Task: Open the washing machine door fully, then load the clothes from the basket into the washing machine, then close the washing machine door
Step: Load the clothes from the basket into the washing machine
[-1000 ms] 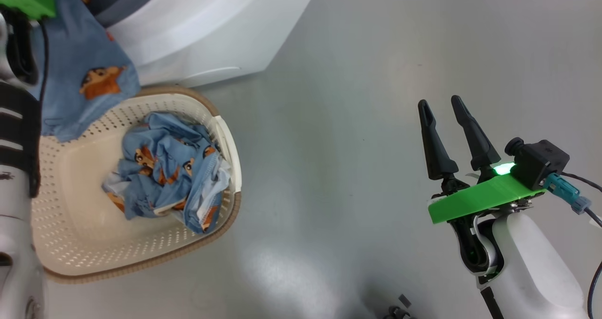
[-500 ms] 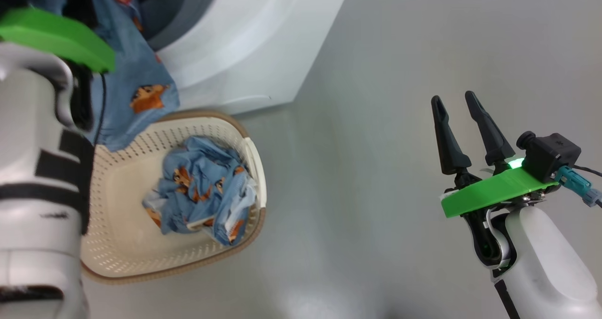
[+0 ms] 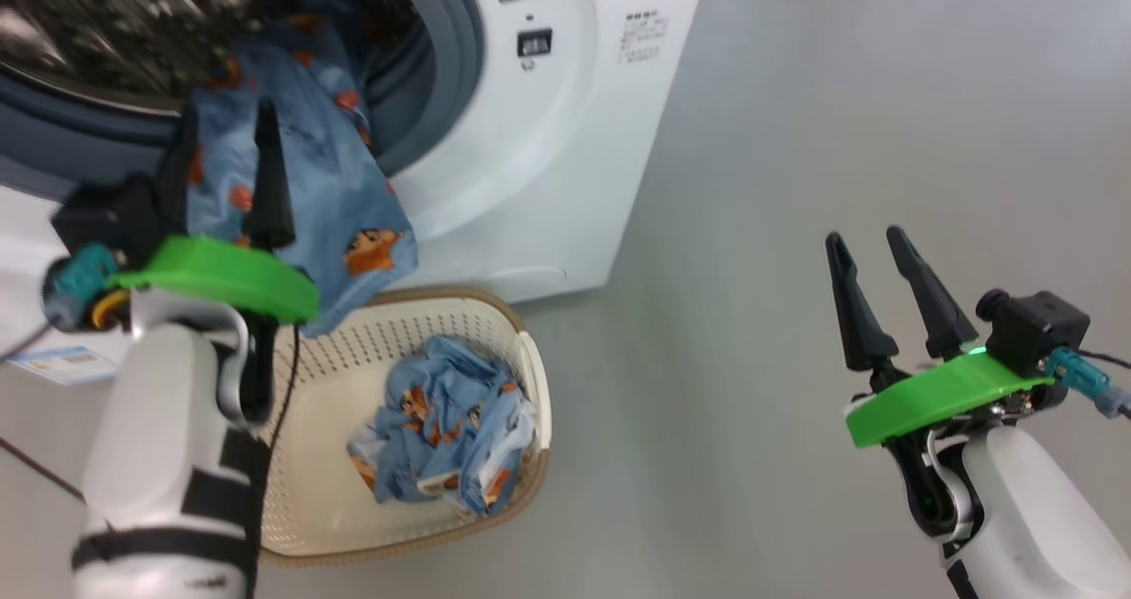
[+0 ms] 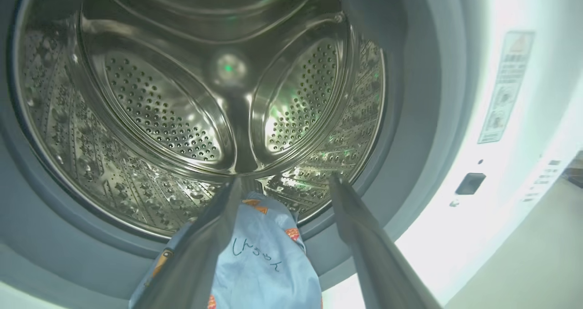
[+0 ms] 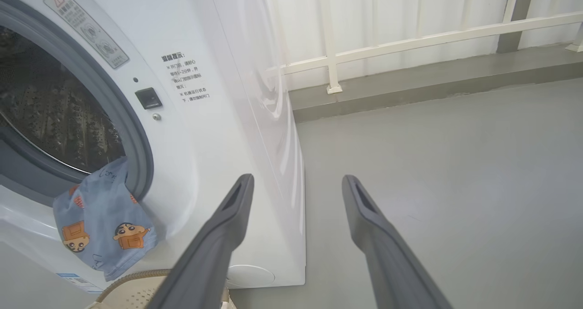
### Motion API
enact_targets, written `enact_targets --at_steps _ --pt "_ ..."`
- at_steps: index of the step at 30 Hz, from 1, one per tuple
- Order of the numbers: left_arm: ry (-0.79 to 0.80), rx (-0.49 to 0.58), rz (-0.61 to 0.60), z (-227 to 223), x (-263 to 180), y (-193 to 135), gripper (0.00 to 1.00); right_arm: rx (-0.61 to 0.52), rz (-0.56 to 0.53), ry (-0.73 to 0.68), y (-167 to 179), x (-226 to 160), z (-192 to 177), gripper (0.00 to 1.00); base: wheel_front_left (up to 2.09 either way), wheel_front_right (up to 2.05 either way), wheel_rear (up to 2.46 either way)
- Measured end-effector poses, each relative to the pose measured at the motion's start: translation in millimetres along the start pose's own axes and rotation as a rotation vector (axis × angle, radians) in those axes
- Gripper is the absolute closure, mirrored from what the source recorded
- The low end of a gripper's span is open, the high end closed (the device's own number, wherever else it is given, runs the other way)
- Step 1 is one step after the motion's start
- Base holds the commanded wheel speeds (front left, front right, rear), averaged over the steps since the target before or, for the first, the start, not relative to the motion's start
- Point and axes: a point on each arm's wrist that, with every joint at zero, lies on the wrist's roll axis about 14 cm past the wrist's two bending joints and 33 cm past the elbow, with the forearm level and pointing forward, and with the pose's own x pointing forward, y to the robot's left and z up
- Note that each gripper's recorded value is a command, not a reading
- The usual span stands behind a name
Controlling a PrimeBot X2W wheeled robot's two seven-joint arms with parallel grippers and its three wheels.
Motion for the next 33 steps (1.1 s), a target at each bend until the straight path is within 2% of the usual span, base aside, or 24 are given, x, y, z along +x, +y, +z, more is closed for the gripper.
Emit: enact_targets --at_steps 14,21,33 --pt "-0.074 0.022 0.055 29.9 -83.1 4.6 0.0 0.002 0.08 -0.064 26.5 -18.9 25.4 0.0 0.0 0.0 0.0" --pt "-0.085 0.04 0.114 32.0 -121.6 19.7 0.0 0.002 0.116 -0.078 38.7 -23.8 30.3 0.0 0.0 0.0 0.0" --pt "-0.081 0.021 0.168 25.6 -165.0 25.8 0.0 -0.013 0.148 -0.099 46.5 -35.3 38.8 0.0 0.0 0.0 0.0"
